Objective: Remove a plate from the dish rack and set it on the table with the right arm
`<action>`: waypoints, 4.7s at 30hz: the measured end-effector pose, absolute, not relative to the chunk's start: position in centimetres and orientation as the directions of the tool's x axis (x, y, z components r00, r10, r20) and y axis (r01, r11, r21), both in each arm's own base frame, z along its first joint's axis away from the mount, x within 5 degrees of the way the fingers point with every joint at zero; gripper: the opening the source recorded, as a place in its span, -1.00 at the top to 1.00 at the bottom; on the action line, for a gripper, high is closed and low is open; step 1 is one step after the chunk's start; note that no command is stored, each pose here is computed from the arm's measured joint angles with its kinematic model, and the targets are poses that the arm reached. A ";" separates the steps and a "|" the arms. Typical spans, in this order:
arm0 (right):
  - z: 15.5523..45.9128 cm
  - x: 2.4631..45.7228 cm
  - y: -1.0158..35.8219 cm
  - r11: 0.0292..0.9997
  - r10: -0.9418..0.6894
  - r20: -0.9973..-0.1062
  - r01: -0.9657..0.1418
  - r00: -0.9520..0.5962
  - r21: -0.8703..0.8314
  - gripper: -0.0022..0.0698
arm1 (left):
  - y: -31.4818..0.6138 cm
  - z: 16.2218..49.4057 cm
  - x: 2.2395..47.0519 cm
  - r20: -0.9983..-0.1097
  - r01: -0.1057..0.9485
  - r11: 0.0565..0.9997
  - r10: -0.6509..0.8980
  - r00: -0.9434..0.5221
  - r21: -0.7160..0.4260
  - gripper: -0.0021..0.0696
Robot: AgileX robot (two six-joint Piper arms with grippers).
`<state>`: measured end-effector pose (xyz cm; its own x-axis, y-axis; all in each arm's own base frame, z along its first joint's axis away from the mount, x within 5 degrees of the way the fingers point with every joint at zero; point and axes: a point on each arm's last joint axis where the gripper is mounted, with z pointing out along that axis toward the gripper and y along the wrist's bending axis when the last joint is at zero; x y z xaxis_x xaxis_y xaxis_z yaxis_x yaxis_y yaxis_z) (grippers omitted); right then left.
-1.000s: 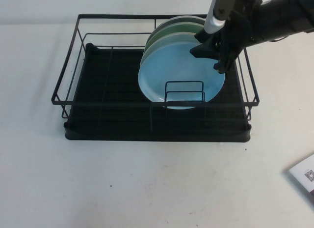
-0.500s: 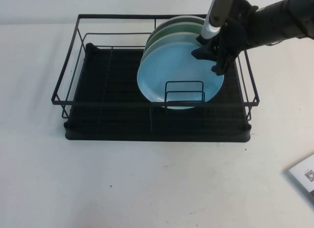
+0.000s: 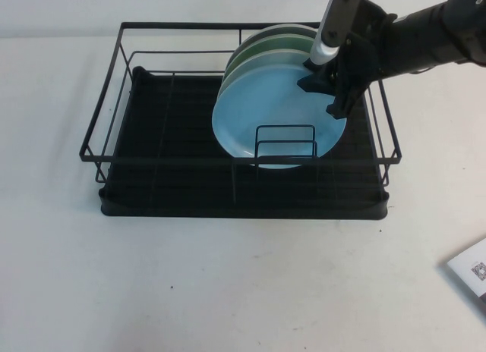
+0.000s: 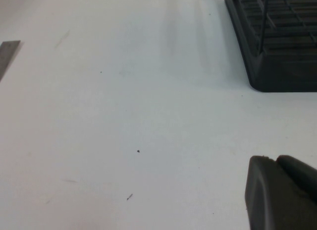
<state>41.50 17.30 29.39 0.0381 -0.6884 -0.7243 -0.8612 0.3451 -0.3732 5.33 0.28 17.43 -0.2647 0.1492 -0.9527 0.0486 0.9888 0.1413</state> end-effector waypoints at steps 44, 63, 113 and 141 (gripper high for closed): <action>35.1 22.2 10.9 0.788 -0.181 -0.705 -0.531 -0.685 0.313 0.81 | 0.3 17.4 5.3 -0.953 0.049 0.989 0.149 -0.265 0.141 0.96; 18.6 26.2 14.7 0.723 0.073 -0.277 -0.141 -0.958 0.676 0.81 | 0.3 17.4 5.3 -0.953 0.049 0.989 0.149 -0.265 0.141 0.96; 30.9 16.1 8.9 0.819 -0.207 -0.679 -0.505 -0.704 0.274 0.99 | 0.3 17.4 5.3 -0.953 0.049 0.989 0.149 -0.265 0.141 0.96; 18.5 6.1 1.1 0.990 0.008 -0.984 -0.141 -0.179 0.033 0.99 | 0.3 17.4 5.3 -0.953 0.049 0.989 0.149 -0.265 0.141 0.96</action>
<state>6.07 1.09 18.50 -0.1791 0.0075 -0.9838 -0.1405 0.9895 0.0331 5.33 0.28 17.43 -0.2647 0.1492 -0.9527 0.0486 0.9888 0.1413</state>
